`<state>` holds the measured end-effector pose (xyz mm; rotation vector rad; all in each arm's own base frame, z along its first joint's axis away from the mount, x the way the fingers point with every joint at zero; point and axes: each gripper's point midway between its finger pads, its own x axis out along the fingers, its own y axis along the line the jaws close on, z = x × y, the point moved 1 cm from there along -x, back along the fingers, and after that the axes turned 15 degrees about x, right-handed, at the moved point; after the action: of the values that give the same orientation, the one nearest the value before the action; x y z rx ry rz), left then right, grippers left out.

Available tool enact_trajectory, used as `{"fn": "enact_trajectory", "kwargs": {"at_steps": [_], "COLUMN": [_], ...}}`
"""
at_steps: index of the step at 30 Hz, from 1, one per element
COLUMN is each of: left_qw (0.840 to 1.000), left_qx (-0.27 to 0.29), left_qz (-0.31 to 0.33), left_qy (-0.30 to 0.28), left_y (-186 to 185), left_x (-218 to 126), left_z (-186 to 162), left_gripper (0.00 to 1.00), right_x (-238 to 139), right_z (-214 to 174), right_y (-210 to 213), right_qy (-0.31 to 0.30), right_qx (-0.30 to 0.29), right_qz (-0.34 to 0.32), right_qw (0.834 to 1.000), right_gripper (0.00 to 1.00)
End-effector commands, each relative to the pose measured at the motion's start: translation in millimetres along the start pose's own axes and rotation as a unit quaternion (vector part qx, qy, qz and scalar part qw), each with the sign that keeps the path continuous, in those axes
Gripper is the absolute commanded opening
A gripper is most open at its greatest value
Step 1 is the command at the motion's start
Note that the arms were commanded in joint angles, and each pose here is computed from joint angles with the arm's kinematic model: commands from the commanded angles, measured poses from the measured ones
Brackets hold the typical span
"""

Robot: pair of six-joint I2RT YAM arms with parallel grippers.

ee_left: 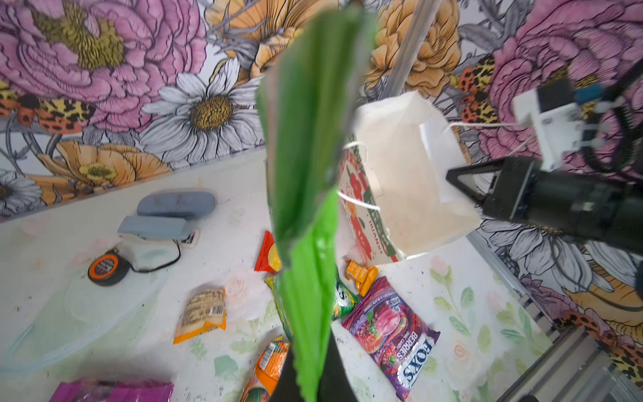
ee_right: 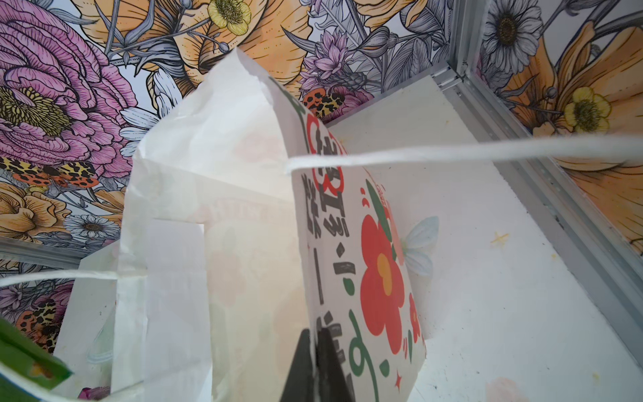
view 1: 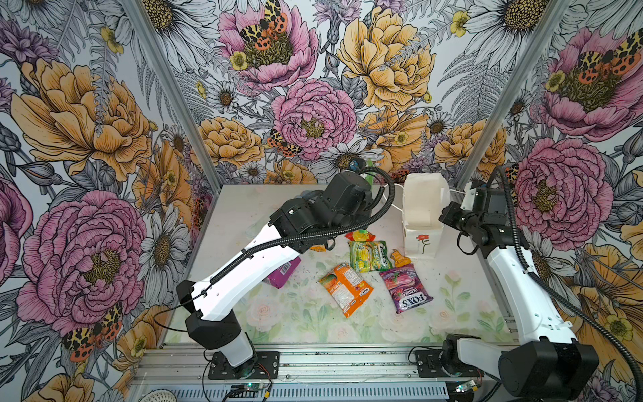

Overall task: Place the snacks into the paper bag
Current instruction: 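Lift the green chip bag with the left gripper toward the paper bag, then lower the chip bag into the paper bag held open by the right gripper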

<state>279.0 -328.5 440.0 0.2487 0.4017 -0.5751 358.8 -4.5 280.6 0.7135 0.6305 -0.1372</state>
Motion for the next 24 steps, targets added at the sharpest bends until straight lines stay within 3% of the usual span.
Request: {"fn": "enact_trajectory", "kwargs": {"at_steps": [1, 9, 12, 24], "left_qw": [0.998, 0.989, 0.987, 0.958], "left_qx": [0.031, 0.040, 0.040, 0.034], "left_qz": [-0.023, -0.077, -0.097, -0.216], "left_qy": [-0.058, -0.118, -0.126, -0.186], "left_y": [-4.7, -18.4, -29.3, -59.7], "left_x": [-12.0, -21.4, -10.5, 1.1], "left_z": [38.3, 81.9, 89.0, 118.7], "left_gripper": [0.00, 0.00, 0.00, 0.00], "right_x": [-3.1, 3.3, 4.3, 5.3], "right_z": [3.8, -2.7, -4.8, -16.1], "right_y": [10.6, 21.1, 25.6, 52.5], "right_qy": [-0.001, 0.015, 0.018, 0.047], "right_qx": [-0.012, -0.017, -0.020, -0.038], "right_qz": [0.012, 0.024, 0.027, 0.076], "right_qw": [1.000, 0.999, 0.999, 0.995], "right_gripper": [0.00, 0.00, 0.00, 0.00]}}
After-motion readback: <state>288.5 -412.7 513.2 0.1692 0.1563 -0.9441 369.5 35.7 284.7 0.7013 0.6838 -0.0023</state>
